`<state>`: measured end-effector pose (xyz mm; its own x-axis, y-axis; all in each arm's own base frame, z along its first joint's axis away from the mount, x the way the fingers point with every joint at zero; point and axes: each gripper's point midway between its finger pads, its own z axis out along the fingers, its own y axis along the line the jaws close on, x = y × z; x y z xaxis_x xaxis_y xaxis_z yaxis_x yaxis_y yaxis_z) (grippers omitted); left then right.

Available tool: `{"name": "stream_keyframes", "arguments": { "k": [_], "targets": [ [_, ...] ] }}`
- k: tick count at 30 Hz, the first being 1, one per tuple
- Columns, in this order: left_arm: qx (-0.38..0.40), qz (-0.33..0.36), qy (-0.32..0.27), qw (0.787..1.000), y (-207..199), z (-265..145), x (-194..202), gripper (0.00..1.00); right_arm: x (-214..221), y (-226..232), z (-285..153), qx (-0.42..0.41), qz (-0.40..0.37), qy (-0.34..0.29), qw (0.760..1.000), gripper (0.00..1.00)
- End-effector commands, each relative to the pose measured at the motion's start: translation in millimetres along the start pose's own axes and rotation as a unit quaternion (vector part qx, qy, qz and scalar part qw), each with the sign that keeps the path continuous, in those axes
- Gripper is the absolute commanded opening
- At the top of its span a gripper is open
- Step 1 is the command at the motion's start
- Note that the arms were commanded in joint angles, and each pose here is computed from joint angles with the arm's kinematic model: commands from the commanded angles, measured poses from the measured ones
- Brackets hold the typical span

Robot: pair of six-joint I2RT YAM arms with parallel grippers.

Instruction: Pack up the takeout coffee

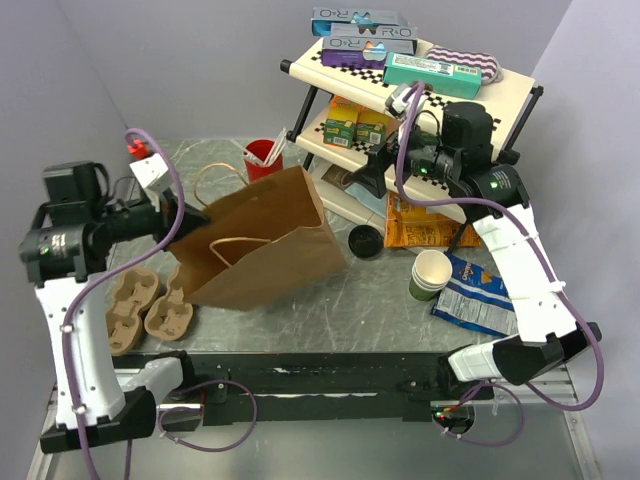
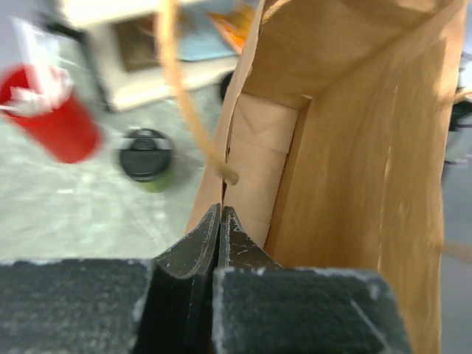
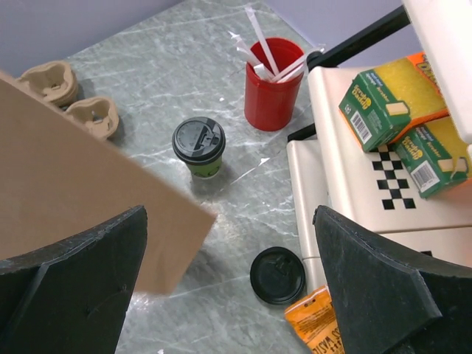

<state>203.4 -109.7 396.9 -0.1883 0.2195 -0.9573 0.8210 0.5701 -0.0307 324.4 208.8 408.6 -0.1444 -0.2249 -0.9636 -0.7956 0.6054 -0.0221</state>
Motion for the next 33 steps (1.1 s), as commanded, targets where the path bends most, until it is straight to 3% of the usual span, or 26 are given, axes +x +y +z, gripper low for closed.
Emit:
{"name": "stream_keyframes", "arguments": {
  "k": [1, 7, 17, 22, 26, 33],
  "targets": [
    [0.057, -0.008, -0.016, 0.998, -20.1, 17.1, -4.4, 0.01, -25.6, 0.1, -23.4, 0.028, -0.026, -0.044, 0.998, 1.00],
    [0.103, -0.001, 0.023, 0.994, -34.4, 51.8, 9.8, 0.01, -24.9, 0.4, -37.5, 0.043, -0.050, -0.042, 0.997, 1.00],
    [0.152, 0.089, 0.062, 0.982, -38.9, 106.9, 21.2, 0.01, -26.8, 7.9, -58.0, 0.024, -0.049, -0.035, 0.998, 1.00],
    [0.180, 0.115, 0.059, 0.975, -43.4, 139.9, 12.7, 0.01, -6.5, 40.7, -60.1, -0.074, -0.024, 0.018, 0.997, 1.00],
    [0.175, 0.169, 0.065, 0.968, -38.9, 151.7, 13.7, 0.01, 10.9, 50.4, -58.7, -0.105, -0.021, 0.036, 0.994, 1.00],
    [0.168, 0.196, 0.062, 0.964, -34.4, 161.3, 15.2, 0.01, 31.5, 63.7, -49.2, -0.163, -0.035, 0.061, 0.984, 1.00]
  ]
}}
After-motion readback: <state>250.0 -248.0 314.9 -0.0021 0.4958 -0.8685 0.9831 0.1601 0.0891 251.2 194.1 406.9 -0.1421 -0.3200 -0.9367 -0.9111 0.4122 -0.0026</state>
